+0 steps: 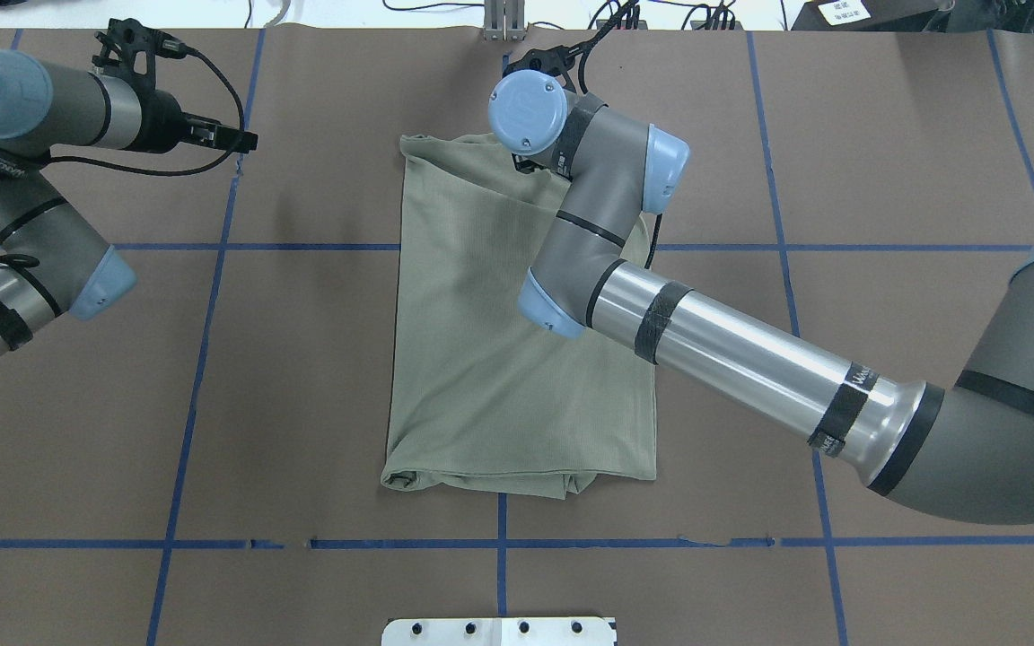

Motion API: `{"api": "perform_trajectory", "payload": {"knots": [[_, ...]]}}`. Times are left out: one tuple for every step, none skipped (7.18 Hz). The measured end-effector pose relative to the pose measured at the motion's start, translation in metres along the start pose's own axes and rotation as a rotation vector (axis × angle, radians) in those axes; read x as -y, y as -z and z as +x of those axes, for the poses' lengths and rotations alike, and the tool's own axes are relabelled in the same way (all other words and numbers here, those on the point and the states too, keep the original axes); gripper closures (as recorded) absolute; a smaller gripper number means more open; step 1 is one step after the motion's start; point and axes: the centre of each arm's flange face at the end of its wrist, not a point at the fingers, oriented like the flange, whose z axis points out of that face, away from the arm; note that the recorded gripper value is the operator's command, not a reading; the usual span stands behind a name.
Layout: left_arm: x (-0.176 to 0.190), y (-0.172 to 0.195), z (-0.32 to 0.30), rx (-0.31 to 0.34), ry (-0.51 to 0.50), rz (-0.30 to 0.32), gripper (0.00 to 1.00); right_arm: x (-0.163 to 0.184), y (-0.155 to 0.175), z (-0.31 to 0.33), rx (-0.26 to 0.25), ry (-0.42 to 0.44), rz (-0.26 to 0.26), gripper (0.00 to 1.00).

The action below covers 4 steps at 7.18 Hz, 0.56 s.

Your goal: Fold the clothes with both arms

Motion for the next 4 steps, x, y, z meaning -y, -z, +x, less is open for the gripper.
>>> {"api": "perform_trajectory", "payload": {"knots": [[-0.001, -0.001, -0.001, 0.002, 0.006, -0.002, 0.00, 0.001, -0.002, -0.002, -0.008, 0.001, 0.010, 0.30], [-0.002, -0.002, -0.003, 0.003, 0.013, -0.005, 0.00, 0.003, -0.001, -0.006, -0.012, -0.008, 0.018, 0.32], [-0.004, -0.002, -0.004, 0.005, 0.017, -0.007, 0.00, 0.005, 0.001, -0.010, -0.013, -0.029, 0.030, 0.34], [-0.005, -0.003, -0.006, 0.007, 0.019, -0.009, 0.00, 0.005, 0.002, -0.014, -0.012, -0.048, 0.040, 0.35]]}}
